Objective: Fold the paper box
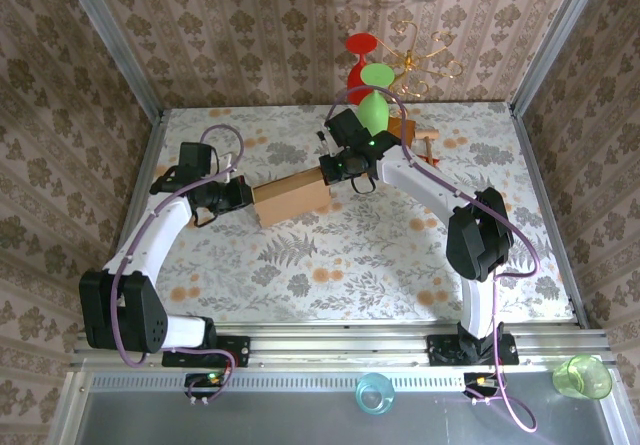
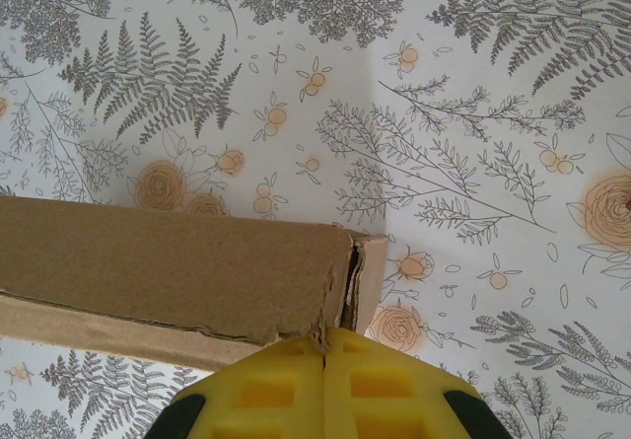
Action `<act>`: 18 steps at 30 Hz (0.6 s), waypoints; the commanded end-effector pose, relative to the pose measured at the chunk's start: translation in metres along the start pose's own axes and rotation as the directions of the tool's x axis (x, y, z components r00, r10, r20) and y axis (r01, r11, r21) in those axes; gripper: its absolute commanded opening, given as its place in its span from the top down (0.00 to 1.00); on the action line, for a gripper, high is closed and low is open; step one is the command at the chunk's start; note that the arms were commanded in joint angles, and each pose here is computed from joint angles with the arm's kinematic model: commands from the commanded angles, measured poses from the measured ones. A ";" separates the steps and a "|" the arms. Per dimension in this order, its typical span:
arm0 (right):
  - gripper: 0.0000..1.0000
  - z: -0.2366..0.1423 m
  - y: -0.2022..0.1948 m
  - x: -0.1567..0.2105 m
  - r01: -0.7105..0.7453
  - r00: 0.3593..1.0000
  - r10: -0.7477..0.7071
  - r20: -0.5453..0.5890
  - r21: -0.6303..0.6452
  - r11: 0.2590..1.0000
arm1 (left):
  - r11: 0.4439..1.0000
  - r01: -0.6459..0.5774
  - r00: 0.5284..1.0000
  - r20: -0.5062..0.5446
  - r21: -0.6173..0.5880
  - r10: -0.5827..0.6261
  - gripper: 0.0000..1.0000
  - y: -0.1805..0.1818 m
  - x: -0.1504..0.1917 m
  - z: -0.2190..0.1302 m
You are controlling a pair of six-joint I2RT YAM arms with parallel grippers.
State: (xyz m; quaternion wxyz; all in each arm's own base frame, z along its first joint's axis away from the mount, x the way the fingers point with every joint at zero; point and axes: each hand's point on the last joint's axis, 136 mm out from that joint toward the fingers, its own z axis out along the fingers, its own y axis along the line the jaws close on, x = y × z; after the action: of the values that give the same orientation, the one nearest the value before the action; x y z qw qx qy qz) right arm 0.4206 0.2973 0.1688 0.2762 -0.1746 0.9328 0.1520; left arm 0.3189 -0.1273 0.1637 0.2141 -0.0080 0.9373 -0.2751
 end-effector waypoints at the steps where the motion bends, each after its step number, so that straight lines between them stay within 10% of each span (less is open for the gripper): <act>1: 1.00 0.002 0.002 0.004 0.005 1.000 -0.006 -0.011 -0.006 1.000 | 0.998 0.000 0.998 -0.057 -0.056 -0.003 1.00 0.015 0.019 0.008; 18: 0.90 -0.031 0.010 -0.006 -0.030 0.997 0.033 0.072 -0.048 0.998 | 0.994 -0.014 1.000 -0.026 -0.105 0.011 1.00 0.018 0.018 0.014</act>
State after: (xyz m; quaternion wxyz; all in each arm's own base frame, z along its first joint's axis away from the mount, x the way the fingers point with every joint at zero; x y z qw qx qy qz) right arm 0.4124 0.2935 0.1706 0.2797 -0.1687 0.9317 0.1591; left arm 0.3247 -0.1267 0.1575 0.2377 0.0036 0.9400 -0.2446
